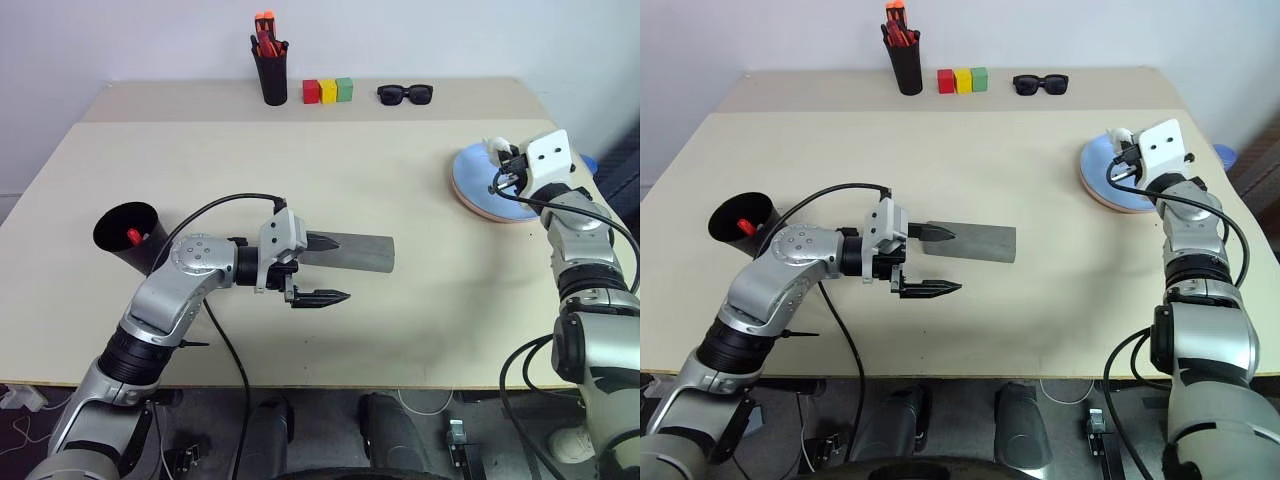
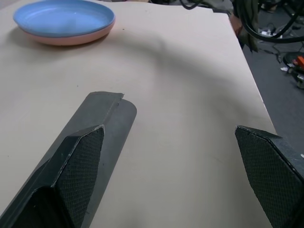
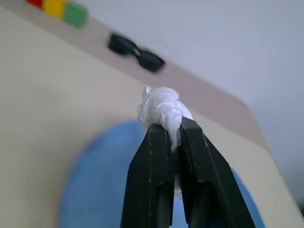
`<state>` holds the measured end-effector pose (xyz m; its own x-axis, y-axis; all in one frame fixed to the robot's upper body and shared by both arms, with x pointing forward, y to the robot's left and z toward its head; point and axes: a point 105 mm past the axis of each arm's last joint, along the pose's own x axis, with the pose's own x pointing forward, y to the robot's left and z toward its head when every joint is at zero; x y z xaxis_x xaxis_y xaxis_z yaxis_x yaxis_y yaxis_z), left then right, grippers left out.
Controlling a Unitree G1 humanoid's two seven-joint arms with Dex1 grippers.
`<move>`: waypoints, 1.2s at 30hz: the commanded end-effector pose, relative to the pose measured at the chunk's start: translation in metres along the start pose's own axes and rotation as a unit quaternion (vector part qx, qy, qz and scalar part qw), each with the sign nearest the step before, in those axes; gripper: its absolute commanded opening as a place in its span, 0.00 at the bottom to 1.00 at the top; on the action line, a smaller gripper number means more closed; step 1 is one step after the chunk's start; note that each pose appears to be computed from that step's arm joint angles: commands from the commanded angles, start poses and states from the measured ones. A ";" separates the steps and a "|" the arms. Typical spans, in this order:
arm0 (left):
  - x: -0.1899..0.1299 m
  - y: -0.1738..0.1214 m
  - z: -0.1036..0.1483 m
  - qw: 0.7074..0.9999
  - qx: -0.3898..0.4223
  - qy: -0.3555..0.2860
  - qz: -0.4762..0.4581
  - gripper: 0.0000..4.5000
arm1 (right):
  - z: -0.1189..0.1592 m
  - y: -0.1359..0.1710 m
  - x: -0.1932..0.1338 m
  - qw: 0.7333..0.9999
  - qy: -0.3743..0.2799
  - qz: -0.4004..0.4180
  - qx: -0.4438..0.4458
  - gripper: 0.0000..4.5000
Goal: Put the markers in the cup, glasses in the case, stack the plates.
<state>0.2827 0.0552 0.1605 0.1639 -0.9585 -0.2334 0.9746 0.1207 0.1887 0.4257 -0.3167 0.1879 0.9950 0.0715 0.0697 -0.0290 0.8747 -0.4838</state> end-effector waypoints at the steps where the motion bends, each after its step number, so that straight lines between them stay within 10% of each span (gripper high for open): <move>1: -0.001 0.001 0.007 1.000 0.013 -0.010 0.006 1.00 | 0.010 -0.015 0.000 1.000 -0.011 -0.019 0.005 0.44; 4: 0.001 0.012 0.009 0.998 0.036 -0.023 0.048 1.00 | 0.007 -0.021 -0.006 1.000 -0.013 -0.022 0.001 0.77; 18: -0.022 0.022 0.026 0.968 0.007 -0.178 0.177 1.00 | 0.031 0.032 -0.054 0.972 -0.130 0.166 0.104 0.77; 36: -0.152 -0.068 -0.041 0.944 -0.017 -0.015 0.331 1.00 | -0.001 0.053 -0.216 0.955 -0.013 0.270 0.122 0.77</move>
<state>0.2002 0.1953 0.1294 0.7236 -0.6857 -0.0790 0.6846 0.6984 0.2088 0.2167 -0.2832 0.1285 0.8247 0.5458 -0.1478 -0.5653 0.8033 -0.1874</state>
